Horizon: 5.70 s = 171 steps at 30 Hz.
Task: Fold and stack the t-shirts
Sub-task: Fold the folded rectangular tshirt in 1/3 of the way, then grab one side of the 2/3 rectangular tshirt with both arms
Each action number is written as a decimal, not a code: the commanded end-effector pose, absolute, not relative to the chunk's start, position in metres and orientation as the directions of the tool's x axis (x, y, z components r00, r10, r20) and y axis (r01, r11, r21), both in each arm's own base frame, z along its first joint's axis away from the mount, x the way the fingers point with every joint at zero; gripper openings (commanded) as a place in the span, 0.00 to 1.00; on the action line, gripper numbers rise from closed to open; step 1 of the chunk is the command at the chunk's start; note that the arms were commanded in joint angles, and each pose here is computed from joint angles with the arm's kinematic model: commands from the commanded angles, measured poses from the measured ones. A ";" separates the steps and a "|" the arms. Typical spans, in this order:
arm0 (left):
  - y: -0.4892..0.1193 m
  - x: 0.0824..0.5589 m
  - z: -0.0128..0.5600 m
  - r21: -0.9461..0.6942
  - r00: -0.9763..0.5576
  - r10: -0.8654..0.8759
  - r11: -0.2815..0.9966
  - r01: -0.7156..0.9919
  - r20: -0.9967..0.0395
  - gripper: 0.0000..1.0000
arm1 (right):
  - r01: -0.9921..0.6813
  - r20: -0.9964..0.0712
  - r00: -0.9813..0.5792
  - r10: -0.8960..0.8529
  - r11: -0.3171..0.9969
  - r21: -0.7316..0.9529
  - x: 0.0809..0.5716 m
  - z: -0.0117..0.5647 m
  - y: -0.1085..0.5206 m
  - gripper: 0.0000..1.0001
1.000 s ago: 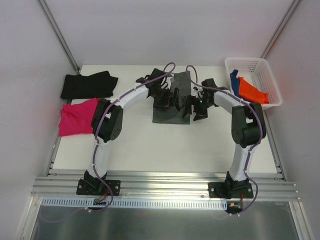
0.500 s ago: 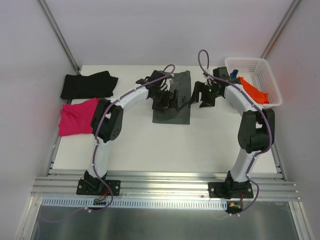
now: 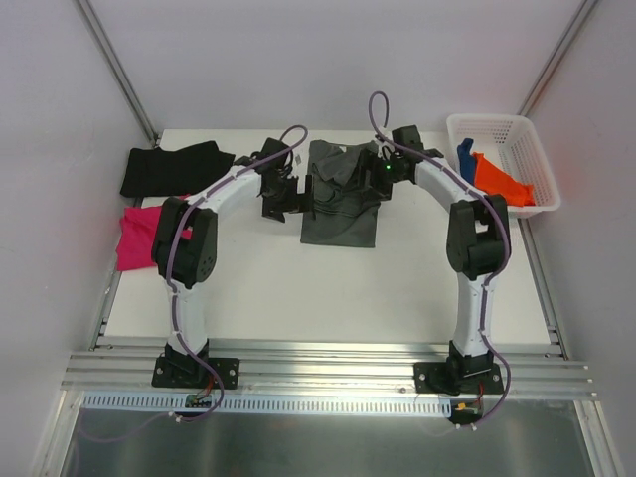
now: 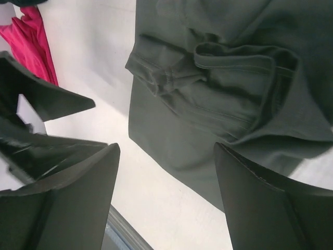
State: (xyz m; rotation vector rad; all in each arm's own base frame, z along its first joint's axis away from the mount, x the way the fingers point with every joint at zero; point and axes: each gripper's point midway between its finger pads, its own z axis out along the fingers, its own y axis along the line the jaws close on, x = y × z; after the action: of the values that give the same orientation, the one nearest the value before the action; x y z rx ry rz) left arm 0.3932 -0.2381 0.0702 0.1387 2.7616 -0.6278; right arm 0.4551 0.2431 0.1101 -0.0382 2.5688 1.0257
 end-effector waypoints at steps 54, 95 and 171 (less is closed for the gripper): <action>-0.200 0.416 0.117 -0.412 -0.907 -0.067 0.903 0.122 -0.415 0.99 | -0.295 -0.388 -0.919 -0.071 0.776 0.558 0.447 0.065 0.303 0.77; -0.198 0.409 0.134 -0.369 -0.879 -0.021 0.912 0.178 -0.476 0.99 | -0.365 -0.557 -0.830 -0.010 0.765 0.531 0.474 0.144 0.276 0.78; -0.219 0.393 0.035 -0.533 -0.990 -0.057 0.846 0.020 -0.127 0.73 | 0.180 0.041 -0.976 0.213 0.689 0.702 0.366 0.053 0.210 0.71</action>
State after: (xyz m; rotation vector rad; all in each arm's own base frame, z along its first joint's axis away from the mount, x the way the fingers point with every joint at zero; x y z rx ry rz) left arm 0.3811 -0.2267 0.0390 -0.0124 2.9019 -0.9113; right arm 0.3779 0.2192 0.0425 0.3310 2.8304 1.2100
